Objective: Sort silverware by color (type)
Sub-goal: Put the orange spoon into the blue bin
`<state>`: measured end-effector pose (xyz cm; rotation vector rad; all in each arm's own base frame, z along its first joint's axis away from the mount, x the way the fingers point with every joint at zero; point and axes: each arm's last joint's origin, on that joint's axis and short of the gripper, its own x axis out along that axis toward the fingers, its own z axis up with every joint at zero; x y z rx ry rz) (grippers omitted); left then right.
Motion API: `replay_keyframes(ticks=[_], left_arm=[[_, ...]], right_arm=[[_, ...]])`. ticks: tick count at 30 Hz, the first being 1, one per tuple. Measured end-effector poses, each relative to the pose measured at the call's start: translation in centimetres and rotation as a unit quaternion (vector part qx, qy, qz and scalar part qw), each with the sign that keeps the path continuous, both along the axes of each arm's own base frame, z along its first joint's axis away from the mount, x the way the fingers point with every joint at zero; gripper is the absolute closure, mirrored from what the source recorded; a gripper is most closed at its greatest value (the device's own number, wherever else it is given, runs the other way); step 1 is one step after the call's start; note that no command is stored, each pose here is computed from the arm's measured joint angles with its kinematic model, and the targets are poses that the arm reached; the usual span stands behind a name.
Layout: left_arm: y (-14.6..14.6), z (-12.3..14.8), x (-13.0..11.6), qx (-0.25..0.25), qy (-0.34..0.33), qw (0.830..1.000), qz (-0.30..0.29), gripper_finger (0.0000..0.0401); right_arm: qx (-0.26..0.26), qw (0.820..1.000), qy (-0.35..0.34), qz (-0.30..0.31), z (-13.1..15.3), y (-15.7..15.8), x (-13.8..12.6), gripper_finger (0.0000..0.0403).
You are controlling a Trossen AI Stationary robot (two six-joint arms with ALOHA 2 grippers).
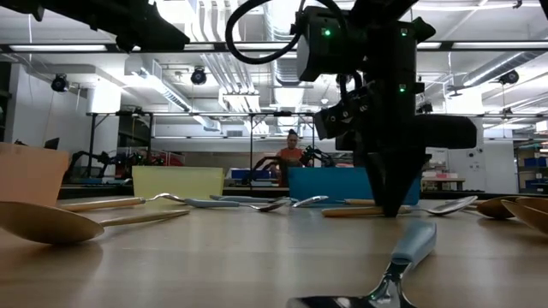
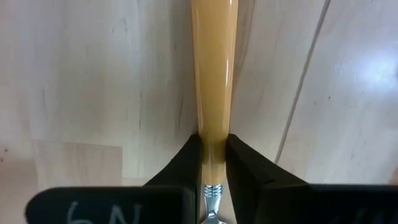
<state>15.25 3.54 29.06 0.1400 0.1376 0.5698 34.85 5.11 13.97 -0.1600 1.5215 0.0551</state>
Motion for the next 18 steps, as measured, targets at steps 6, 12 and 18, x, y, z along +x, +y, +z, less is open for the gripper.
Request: replay_keyframes(ticks=[6,12,18], left_arm=[[0.0,0.0,0.0,0.0,0.0,1.0,0.0,0.0207],[0.0,0.0,0.0,0.0,0.0,1.0,0.0,0.0207],[0.0,0.0,0.0,-0.003,-0.002,1.0,0.0,0.0207]], right_arm=[[-0.007,1.0,-0.003,-0.009,1.1,0.0,0.6,0.0366],[-0.005,1.0,-0.018,-0.012,3.4,-0.1,1.5,0.0366],[-0.003,0.999,-0.026,-0.024,6.2,-1.2,2.5,0.0366]])
